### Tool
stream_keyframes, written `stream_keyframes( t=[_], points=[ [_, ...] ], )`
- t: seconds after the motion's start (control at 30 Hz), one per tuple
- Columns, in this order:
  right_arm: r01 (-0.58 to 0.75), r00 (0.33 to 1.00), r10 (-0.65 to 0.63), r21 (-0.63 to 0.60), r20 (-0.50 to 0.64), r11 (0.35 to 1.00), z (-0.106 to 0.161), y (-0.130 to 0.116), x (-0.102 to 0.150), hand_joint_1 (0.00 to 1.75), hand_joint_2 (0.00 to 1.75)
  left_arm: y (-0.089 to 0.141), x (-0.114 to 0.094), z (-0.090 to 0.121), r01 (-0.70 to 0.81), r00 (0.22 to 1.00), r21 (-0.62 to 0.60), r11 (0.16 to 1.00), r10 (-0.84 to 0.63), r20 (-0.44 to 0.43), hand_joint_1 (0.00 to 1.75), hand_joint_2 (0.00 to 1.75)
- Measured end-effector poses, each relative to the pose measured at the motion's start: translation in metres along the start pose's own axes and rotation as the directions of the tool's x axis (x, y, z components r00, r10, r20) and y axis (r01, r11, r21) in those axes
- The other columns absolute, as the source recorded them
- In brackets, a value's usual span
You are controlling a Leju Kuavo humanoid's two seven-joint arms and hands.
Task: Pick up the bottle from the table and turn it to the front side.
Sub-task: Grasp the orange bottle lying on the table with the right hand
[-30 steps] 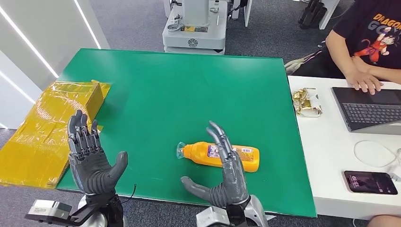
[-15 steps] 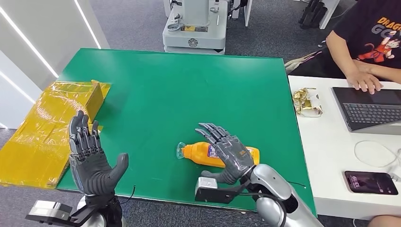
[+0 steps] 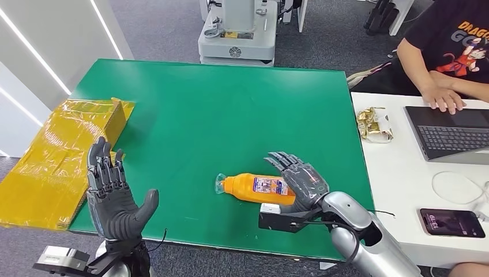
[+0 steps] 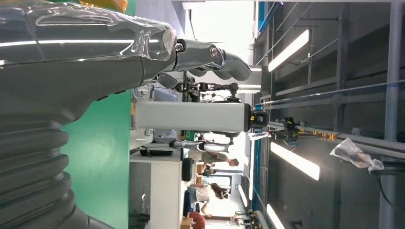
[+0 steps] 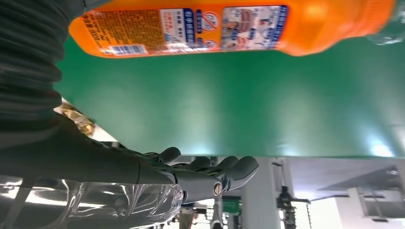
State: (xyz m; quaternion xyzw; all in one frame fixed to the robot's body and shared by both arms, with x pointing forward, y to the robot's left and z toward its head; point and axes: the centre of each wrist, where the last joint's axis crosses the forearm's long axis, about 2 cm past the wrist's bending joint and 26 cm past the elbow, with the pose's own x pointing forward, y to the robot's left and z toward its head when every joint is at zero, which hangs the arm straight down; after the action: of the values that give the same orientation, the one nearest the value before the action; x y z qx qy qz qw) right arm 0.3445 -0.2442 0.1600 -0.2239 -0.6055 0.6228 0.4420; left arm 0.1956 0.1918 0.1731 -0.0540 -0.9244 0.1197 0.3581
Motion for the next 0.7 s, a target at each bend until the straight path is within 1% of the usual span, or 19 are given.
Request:
stream_keyframes(
  t=[0.1,0.3,0.5,0.7],
  points=[
    [-0.011,0.998,0.012,0.015,-0.057,1.0,0.004,0.009,-0.006,0.0,1.75,-0.001,0.0,0.002,-0.008,1.0,0.005,1.0,0.008,-0.006,0.0,1.75],
    [-0.027,0.988,0.035,0.053,-0.152,0.998,0.02,0.031,-0.016,0.0,1.75,0.0,0.001,0.006,-0.02,1.0,0.012,1.0,0.02,-0.02,0.0,1.75],
    [-0.016,0.984,0.03,0.081,-0.177,0.997,0.031,0.044,-0.02,0.0,1.75,0.0,0.001,0.007,-0.027,0.999,0.02,0.999,0.027,-0.027,0.0,1.75],
    [-0.006,0.981,0.024,0.096,-0.193,0.995,0.035,0.052,-0.021,0.0,1.75,0.001,-0.001,0.009,-0.031,0.999,0.033,0.999,0.032,-0.039,0.0,1.75]
  ],
)
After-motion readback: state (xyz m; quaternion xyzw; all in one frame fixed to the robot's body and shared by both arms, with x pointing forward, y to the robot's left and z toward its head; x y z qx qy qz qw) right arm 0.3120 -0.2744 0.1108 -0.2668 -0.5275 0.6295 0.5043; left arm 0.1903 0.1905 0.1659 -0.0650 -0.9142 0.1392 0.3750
